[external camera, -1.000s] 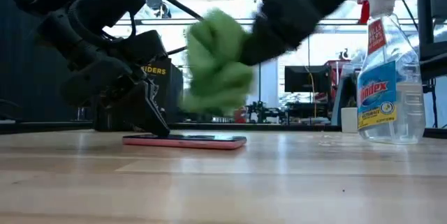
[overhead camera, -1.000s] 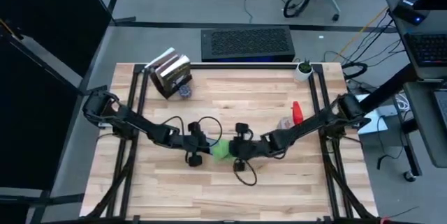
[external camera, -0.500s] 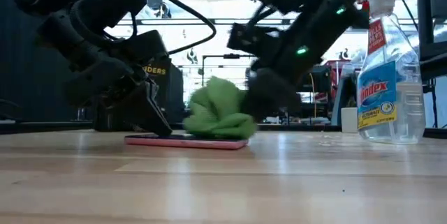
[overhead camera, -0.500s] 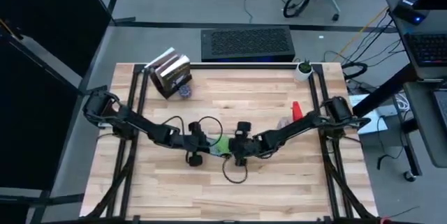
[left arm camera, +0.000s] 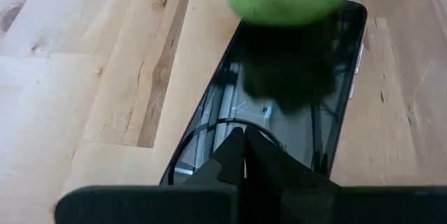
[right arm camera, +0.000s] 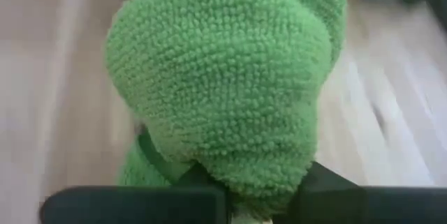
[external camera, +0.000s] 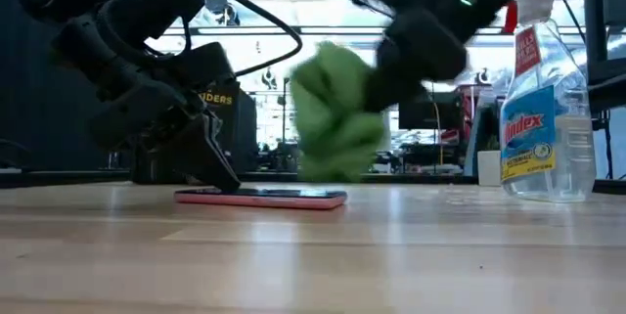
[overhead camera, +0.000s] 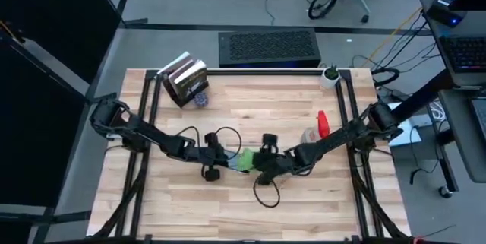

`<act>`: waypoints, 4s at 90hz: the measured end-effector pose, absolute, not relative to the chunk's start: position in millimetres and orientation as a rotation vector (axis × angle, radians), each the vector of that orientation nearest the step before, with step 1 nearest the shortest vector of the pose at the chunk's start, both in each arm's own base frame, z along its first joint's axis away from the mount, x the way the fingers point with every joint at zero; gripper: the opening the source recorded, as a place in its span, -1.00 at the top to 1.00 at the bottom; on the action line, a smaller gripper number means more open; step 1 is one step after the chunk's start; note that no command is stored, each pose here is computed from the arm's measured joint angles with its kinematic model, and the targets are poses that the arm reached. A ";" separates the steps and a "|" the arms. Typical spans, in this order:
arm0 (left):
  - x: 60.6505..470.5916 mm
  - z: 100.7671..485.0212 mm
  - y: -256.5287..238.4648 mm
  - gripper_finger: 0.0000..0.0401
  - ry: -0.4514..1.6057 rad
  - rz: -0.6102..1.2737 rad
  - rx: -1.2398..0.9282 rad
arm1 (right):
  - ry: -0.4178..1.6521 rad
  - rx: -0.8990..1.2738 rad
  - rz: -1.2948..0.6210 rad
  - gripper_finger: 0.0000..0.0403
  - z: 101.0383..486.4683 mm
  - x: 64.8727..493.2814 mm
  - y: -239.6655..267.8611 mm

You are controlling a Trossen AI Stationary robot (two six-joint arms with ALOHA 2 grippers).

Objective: Apply microfiber cloth
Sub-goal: Wipe the front of the pink cellphone with the green microfiber cloth

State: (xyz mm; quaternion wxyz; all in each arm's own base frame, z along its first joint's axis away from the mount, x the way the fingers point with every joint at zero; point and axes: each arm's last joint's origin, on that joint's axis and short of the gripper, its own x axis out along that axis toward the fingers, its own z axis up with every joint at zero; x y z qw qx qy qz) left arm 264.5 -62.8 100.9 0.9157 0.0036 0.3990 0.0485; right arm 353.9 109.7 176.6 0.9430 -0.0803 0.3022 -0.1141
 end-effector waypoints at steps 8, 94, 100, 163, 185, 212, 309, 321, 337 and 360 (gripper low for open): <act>264.6 101.0 -62.8 1.00 0.820 0.100 0.007 | 0.525 -0.119 -0.205 0.84 169.5 368.1 108.5; 264.8 101.0 -63.2 1.00 0.827 0.094 0.006 | 0.892 -0.544 -0.228 0.84 168.5 318.7 119.5; 266.5 104.8 -64.0 1.00 0.819 0.092 0.005 | 0.897 -0.592 -0.211 0.84 168.1 319.8 117.9; 302.1 120.9 -58.8 1.00 0.664 0.036 0.032 | 0.821 -0.787 -0.084 0.84 116.9 355.3 123.1; 315.8 111.8 -47.4 1.00 0.576 -0.032 0.001 | 0.827 -0.735 -0.068 0.84 112.6 355.9 124.1; 321.6 83.1 -34.3 1.00 0.635 -0.073 -0.034 | 0.831 -0.729 -0.064 0.84 111.9 355.7 124.2; 312.9 98.0 -35.8 1.00 0.659 -0.069 -0.081 | 0.920 -0.779 -0.197 0.84 198.9 335.4 128.8; 317.1 125.5 -37.9 1.00 0.537 -0.083 -0.088 | 0.976 -0.747 -0.294 0.84 228.8 322.5 120.1; 334.0 138.7 -41.9 1.00 0.468 -0.103 -0.049 | 1.075 -0.528 -0.410 0.84 219.2 295.3 107.6; 373.2 122.1 -52.6 1.00 0.520 -0.141 0.034 | 1.019 -0.364 -0.321 0.84 177.7 287.7 117.1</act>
